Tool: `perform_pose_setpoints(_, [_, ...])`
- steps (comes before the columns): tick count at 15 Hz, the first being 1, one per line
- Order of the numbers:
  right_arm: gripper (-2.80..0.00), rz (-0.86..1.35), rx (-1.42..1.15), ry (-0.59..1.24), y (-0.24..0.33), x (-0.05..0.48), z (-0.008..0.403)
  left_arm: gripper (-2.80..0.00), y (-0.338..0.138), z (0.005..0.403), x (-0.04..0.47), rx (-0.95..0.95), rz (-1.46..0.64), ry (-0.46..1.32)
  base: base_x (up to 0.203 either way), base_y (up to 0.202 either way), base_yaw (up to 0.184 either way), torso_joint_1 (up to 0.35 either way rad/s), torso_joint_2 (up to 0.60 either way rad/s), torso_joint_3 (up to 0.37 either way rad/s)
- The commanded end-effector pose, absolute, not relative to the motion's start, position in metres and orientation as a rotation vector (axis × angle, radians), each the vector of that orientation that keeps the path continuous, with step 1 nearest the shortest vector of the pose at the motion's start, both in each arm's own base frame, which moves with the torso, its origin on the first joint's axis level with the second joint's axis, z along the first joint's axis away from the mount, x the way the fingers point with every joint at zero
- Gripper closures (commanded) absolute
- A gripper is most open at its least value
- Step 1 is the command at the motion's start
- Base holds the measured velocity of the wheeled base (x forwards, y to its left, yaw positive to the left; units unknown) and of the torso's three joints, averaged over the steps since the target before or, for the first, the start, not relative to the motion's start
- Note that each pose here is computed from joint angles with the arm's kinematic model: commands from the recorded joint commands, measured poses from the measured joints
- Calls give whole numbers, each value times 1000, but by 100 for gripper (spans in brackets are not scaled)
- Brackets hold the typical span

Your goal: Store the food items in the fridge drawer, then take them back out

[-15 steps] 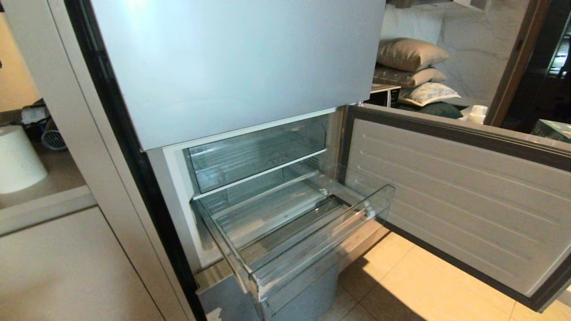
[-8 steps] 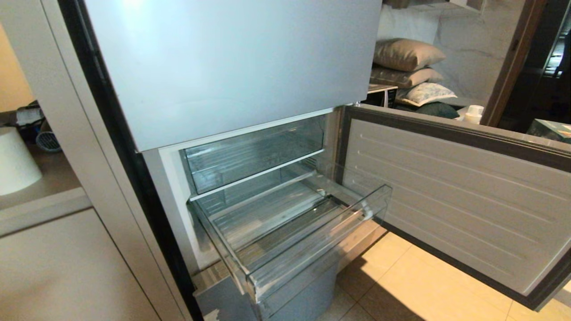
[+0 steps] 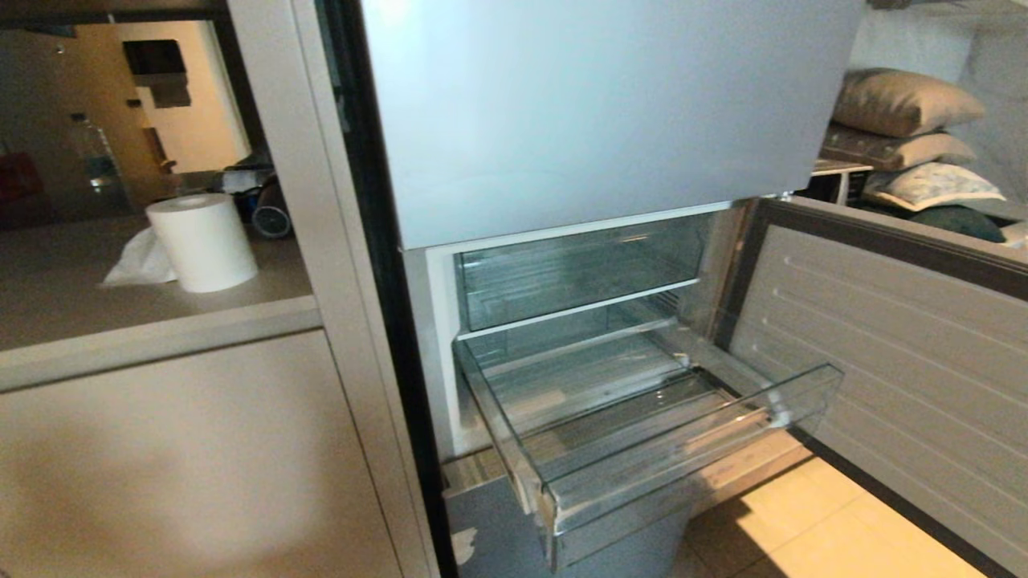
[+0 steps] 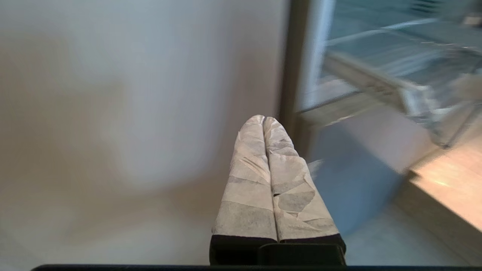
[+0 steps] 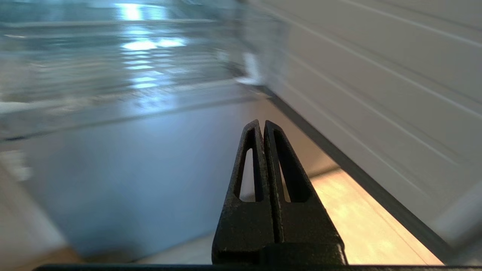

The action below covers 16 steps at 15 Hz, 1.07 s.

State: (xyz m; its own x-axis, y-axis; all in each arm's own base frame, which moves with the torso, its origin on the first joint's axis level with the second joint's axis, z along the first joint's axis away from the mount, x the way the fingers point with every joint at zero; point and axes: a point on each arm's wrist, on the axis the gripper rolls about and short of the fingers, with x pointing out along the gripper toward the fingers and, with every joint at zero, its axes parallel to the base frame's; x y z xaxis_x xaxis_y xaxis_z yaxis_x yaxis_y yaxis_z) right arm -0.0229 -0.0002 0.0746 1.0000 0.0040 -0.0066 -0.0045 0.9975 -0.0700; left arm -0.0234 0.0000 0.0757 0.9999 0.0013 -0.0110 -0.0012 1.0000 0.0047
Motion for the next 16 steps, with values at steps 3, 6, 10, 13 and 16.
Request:
perform_pose_setpoints(3, [0, 5, -71, 9, 0, -23, 75, 0, 0, 76, -24, 5, 2, 9, 0, -8, 176, 2, 1, 2])
perform_pose_setpoints(6, [0, 8, -71, 11, 0, -23, 75, 0, 0, 76, -24, 5, 2, 10, 2, -8, 172, 4, 2, 2])
perform_pose_setpoints(10, [0, 32, -58, 257, 0, -3, 78, 0, 0, 76, -24, 5, 2, 9, 2, -3, 81, 0, 1, 3])
perform_pose_setpoints(13, [0, 81, -63, 578, 2, 29, 79, 0, 0, 76, -24, 5, 2, 9, 0, 0, 0, 0, 0, 0])
perform_pose_setpoints(16, [0, 112, -72, 784, 7, 69, 74, 0, 0, 76, -24, 5, 2, 9, 0, 0, 0, 0, 0, 0])
